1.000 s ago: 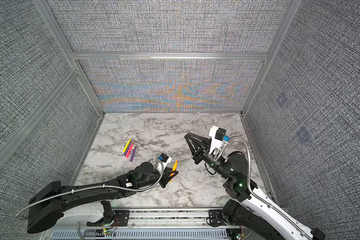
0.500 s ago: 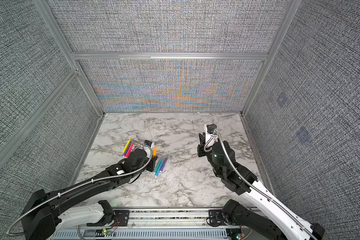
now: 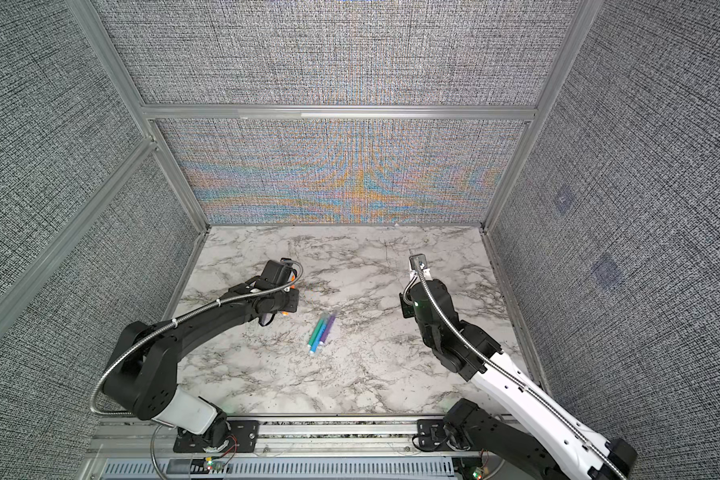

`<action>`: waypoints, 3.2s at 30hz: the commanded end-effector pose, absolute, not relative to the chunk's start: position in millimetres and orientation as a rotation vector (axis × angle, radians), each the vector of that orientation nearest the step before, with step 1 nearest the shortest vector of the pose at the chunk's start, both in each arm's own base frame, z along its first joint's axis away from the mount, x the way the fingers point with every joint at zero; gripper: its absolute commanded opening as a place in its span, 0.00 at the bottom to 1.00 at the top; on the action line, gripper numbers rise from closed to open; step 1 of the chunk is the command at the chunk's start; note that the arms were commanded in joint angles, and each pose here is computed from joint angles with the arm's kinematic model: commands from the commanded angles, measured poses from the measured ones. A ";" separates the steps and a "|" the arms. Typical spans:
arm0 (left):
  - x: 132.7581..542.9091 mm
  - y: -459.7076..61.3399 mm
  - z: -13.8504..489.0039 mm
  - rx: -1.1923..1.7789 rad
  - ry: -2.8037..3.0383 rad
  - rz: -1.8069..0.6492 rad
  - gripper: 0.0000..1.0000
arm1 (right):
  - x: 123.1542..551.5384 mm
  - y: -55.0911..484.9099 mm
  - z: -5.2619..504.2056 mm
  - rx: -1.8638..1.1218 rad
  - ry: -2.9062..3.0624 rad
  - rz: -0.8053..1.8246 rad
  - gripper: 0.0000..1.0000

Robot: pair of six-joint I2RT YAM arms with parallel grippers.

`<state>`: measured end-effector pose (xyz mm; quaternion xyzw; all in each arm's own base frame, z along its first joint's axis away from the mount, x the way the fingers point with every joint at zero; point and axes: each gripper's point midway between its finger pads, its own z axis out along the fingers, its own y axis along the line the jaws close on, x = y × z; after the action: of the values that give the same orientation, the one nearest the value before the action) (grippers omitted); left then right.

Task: Remove pen caps from pens
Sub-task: Place the pen at the middle-left of the table, then place the pen cap to the middle-right of the table.

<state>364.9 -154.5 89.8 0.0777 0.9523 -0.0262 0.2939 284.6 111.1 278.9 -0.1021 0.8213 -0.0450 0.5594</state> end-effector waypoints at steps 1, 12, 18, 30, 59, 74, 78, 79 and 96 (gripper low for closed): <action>367.1 -149.8 81.9 0.232 2.589 -0.053 0.00 | 282.8 108.3 278.2 -0.235 1.936 -0.101 0.00; 367.3 -129.1 52.5 0.161 2.688 0.040 0.01 | 292.4 107.4 252.5 -0.239 1.999 -0.107 0.00; 360.6 -118.8 44.1 0.111 2.741 0.018 0.05 | 300.6 103.7 238.1 -0.233 2.041 -0.099 0.00; 356.0 -115.1 33.3 0.061 2.786 -0.058 0.14 | 301.7 103.5 230.9 -0.238 2.058 -0.091 0.00; 332.1 -139.1 129.1 0.092 2.462 -0.372 0.42 | 313.3 97.9 197.6 -0.231 2.148 -0.120 0.00; 272.8 -177.8 188.4 0.298 2.198 -0.635 0.45 | 385.2 106.5 99.7 -0.326 2.513 -0.192 0.00; 264.7 -187.0 181.1 0.336 2.231 -0.577 0.46 | 395.3 102.5 80.9 -0.343 2.566 -0.254 0.00; 262.2 -189.4 179.4 0.349 2.238 -0.560 0.46 | 397.6 101.5 77.0 -0.351 2.579 -0.272 0.00; 253.5 -240.0 121.0 0.503 2.382 -0.513 0.48 | 401.5 92.9 20.4 -0.390 2.719 -0.361 0.00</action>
<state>243.8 -228.1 114.8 0.1911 0.9143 -0.1905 0.3020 402.9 95.4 22.7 -0.1391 0.9647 -0.1206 0.1884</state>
